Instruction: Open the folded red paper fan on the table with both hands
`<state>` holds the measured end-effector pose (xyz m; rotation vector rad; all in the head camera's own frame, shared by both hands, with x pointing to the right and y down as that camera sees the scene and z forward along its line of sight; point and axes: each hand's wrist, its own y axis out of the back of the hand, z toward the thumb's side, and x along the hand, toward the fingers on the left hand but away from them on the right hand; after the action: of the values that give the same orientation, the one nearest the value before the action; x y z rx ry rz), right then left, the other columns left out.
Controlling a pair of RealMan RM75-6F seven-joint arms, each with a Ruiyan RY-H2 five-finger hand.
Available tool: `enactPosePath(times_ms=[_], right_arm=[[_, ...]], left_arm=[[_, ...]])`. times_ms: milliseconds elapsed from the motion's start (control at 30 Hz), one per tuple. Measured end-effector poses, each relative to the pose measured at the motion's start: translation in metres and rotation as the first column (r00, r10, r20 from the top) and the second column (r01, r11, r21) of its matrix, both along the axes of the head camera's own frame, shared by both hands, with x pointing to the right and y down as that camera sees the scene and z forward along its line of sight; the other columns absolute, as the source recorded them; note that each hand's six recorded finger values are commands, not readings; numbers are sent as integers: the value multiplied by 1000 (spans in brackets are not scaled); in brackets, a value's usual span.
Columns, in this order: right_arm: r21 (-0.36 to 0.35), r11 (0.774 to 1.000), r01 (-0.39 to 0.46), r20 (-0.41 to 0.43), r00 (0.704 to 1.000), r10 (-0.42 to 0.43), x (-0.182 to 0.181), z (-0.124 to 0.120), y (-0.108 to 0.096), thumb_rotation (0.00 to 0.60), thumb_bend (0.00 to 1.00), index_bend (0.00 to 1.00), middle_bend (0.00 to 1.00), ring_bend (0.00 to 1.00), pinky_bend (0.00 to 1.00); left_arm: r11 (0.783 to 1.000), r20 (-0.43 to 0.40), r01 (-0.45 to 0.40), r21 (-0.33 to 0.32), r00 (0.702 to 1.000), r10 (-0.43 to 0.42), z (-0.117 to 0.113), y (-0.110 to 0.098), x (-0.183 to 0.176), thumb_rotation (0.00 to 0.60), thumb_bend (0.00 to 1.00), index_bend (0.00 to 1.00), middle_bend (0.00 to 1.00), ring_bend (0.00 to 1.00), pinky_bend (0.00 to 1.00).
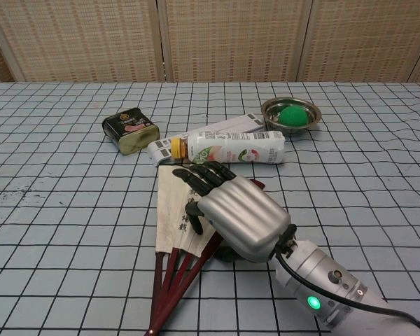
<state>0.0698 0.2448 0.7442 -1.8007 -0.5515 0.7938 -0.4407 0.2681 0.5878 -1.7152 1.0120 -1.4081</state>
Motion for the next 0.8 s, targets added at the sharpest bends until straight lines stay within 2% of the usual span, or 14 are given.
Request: enactPosePath(times_ms=[100, 233, 400, 533, 600, 700, 800], right_arm=[[19, 1000, 4, 29, 1000, -5, -2, -5, -3, 600, 539, 713, 132, 0, 0], [42, 999, 9, 80, 997, -13, -2, -15, -6, 600, 677, 754, 155, 0, 0], [53, 999, 13, 141, 990, -20, -4, -33, -10, 600, 704, 766, 155, 0, 0], [45, 999, 7, 200, 980, -16, -9, -53, -16, 600, 703, 776, 155, 0, 0], [35, 999, 0, 232, 973, -8, -12, -67, -20, 600, 703, 776, 155, 0, 0], [23, 1000, -16, 268, 963, 9, -17, -90, -29, 600, 703, 777, 155, 0, 0], [11, 999, -36, 295, 955, 31, -21, -114, -41, 600, 703, 779, 155, 0, 0]], left_arm=[[1000, 1, 0, 1, 1000, 0, 0, 0, -1, 600, 445, 0, 0, 0, 21], [1000, 6, 4, -5, 1000, -4, 2, 0, -2, 600, 458, 0, 0, 0, 21], [1000, -11, 10, -13, 1000, -11, 4, -3, 0, 600, 516, 30, 0, 0, 21], [999, -56, 32, -43, 998, -34, 10, -3, 0, 600, 516, 195, 0, 0, 21], [997, -97, 49, -65, 994, -55, 14, -4, 1, 600, 516, 240, 0, 0, 21], [992, -180, 75, -97, 979, -91, 20, -4, 3, 600, 491, 202, 0, 0, 18], [985, -287, 98, -143, 948, -136, 31, -1, 10, 600, 461, 72, 0, 0, 7]])
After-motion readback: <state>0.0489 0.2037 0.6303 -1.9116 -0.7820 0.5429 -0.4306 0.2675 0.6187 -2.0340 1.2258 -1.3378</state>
